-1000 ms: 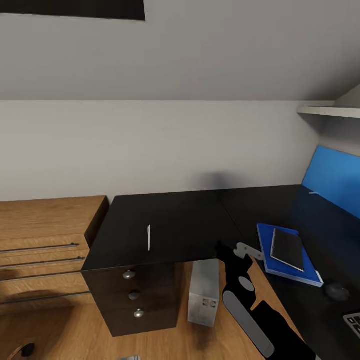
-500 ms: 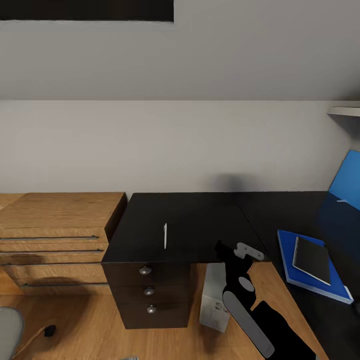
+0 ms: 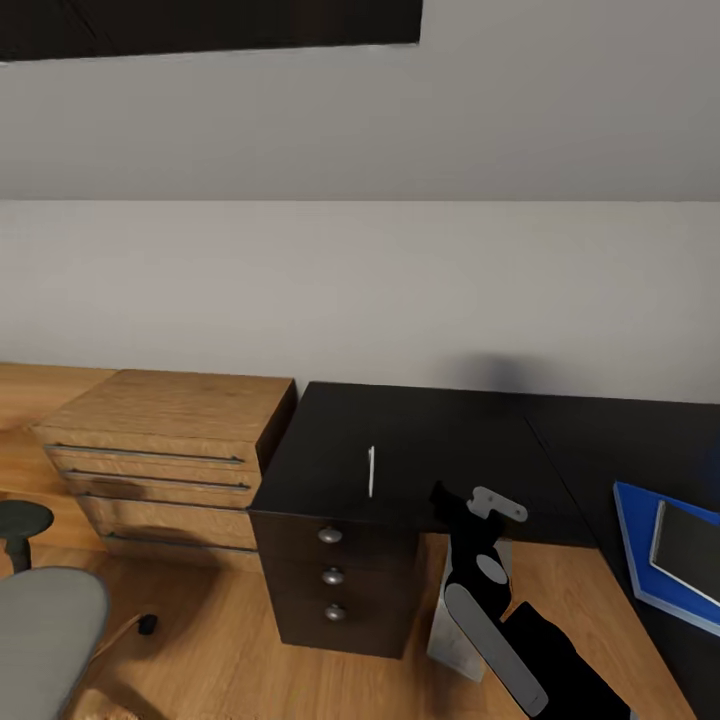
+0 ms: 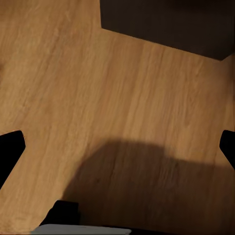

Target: In the bedroom, organize the workspace by keeping the computer under the desk, ensuring the monitor is on the desk, placing the keyboard on the desk next to the monitor, placing the mouse on the desk next to the keyboard, moving the folder from the swivel chair onto the desk next to the mouse, stacking the notebook on top of the folder with the pen on top of the notebook, and positioning the swivel chair next to the desk.

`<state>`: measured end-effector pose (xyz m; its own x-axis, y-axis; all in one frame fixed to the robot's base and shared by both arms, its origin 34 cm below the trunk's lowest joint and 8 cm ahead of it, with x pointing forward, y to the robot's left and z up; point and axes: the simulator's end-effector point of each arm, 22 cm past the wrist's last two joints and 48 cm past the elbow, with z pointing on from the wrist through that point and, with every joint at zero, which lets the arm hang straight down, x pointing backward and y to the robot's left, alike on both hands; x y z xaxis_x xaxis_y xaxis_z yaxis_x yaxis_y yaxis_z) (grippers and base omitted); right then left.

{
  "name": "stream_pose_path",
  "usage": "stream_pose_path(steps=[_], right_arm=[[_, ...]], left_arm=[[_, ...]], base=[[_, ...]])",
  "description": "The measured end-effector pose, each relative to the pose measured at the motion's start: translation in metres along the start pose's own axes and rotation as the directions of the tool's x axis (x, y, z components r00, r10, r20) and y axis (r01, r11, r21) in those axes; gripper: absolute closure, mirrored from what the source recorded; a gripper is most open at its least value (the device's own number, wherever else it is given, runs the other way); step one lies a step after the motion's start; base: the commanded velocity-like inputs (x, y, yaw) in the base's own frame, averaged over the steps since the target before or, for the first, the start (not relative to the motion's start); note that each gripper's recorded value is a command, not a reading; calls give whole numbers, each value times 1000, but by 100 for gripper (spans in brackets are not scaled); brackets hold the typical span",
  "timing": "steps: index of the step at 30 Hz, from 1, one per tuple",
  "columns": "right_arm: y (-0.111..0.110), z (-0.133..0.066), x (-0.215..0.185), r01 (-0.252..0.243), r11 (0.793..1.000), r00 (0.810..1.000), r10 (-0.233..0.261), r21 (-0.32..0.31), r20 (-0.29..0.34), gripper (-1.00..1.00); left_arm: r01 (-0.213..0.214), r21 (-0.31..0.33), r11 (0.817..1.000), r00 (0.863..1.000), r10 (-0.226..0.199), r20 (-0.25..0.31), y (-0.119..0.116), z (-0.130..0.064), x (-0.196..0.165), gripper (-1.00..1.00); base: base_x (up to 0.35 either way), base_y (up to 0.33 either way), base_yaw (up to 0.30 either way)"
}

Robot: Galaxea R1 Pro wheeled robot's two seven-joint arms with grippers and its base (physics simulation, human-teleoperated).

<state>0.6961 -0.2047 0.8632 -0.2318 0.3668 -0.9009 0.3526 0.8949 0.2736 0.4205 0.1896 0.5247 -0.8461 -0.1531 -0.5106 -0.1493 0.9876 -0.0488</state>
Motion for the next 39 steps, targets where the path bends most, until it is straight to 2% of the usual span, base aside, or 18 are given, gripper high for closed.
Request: stream_pose_path(steps=[9, 14, 20, 27, 33, 39], right_arm=[[0, 0, -1, 2, 1000, 1000, -2, -1, 3, -100], [0, 0, -9, 33, 999, 999, -33, 1, 42, -100], [0, 0, -13, 47, 999, 997, -47, 2, 59, -100], [3, -1, -13, 53, 999, 997, -52, -6, 62, -100], [8, -5, -12, 79, 997, 994, -77, -18, 76, -100], [9, -5, -12, 80, 997, 994, -78, -19, 77, -100]], left_arm=[[3, -3, 1000, 1000, -4, -9, -4, 1, 5, -100], [3, -3, 1000, 1000, -3, -8, -4, 1, 5, -100], [3, -3, 1000, 1000, -3, -8, -4, 1, 5, -100], [3, -2, 1000, 1000, -3, -9, -5, 1, 5, -100], [1, -2, 1000, 1000, -1, -7, -5, 1, 5, -100], [9, 1, 1000, 1000, -9, 16, -6, 0, 0, -100]], base=[[0, 0, 276], [0, 0, 276], [0, 0, 252], [0, 0, 42], [2, 0, 1], [208, -17, 0]])
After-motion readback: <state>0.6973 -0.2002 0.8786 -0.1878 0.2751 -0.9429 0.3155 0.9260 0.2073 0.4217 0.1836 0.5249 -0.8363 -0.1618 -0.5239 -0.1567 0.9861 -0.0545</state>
